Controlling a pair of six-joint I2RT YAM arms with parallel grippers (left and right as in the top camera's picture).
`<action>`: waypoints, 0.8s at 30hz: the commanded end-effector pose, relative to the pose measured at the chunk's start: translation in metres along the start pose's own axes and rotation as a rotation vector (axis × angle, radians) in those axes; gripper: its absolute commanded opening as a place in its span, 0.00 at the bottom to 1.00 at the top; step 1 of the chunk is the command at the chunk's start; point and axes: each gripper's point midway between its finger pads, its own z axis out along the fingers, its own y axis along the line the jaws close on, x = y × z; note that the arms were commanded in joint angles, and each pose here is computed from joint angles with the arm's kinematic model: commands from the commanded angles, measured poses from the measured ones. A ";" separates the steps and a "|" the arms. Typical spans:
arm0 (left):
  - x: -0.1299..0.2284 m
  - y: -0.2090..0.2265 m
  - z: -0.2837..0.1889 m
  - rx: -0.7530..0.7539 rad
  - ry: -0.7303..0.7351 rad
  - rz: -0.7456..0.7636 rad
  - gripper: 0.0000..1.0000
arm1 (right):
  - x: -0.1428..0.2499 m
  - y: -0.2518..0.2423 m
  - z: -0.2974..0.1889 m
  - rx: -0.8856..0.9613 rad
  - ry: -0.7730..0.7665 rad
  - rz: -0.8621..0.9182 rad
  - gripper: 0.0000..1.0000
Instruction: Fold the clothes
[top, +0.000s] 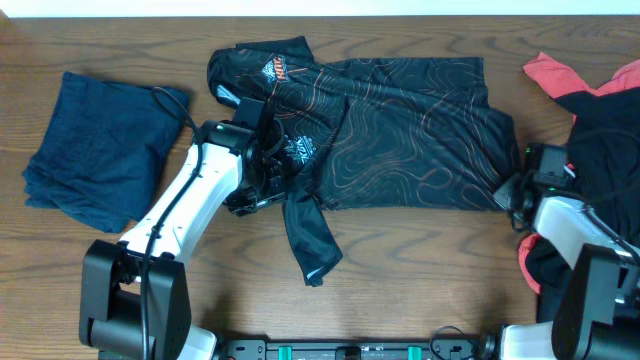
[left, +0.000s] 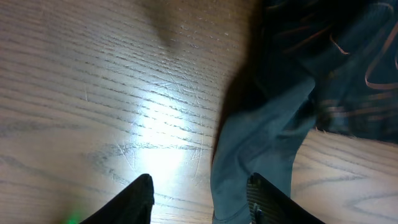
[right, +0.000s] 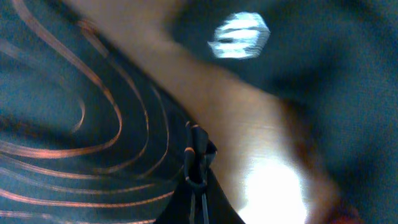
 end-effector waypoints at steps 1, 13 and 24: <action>0.000 0.003 0.001 -0.013 0.001 0.006 0.53 | -0.045 -0.017 -0.025 0.047 -0.095 0.043 0.01; 0.004 -0.002 0.001 -0.009 0.006 0.020 0.59 | -0.093 -0.067 -0.055 0.200 -0.172 0.121 0.01; -0.021 -0.038 0.025 0.055 -0.079 0.081 0.74 | -0.092 -0.060 -0.054 0.150 -0.147 0.094 0.01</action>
